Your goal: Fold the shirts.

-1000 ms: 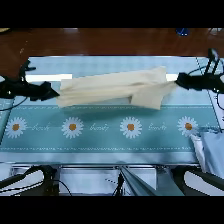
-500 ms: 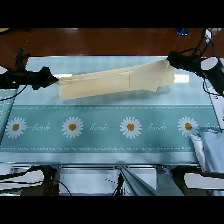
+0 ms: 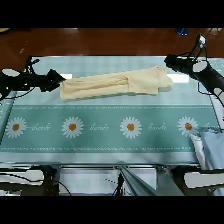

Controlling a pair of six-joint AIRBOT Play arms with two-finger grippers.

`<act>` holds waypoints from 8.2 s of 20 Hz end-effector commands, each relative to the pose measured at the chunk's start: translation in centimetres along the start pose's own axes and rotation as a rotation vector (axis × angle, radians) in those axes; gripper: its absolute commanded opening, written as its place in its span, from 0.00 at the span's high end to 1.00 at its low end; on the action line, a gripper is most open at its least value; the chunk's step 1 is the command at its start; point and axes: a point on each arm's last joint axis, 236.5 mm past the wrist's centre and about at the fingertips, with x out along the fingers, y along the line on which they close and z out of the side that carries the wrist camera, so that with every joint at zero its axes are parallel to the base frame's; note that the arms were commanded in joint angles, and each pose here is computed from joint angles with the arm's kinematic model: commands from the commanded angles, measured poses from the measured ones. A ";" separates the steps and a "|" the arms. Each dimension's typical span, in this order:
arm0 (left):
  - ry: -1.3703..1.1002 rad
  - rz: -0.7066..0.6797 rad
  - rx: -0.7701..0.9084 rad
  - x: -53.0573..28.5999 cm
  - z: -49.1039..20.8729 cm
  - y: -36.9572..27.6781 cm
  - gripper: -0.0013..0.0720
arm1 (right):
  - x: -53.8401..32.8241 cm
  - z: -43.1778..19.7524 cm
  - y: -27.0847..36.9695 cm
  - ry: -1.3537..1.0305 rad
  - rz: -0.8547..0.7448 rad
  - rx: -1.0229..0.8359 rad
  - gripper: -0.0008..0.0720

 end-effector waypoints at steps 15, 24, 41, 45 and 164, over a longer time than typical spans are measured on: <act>0.132 -0.089 0.099 -2.9 -1.3 -1.4 0.17 | -4.6 -5.8 -12.4 0.380 -0.068 0.364 0.17; 0.172 -0.106 0.152 -1.8 -2.9 -3.3 0.17 | 2.2 -10.9 -5.9 0.399 -0.022 0.292 0.17; 0.278 -0.371 0.106 -2.6 -6.2 -11.0 0.95 | -7.9 -6.0 3.7 0.387 0.133 -0.124 0.94; 0.374 -0.418 0.168 -1.1 -10.5 -15.1 0.95 | -15.6 -2.8 7.0 0.321 0.170 -0.220 0.94; -0.134 -0.072 0.108 -6.8 4.1 -3.4 0.38 | -58.6 -12.8 -19.6 0.550 -1.280 0.464 0.38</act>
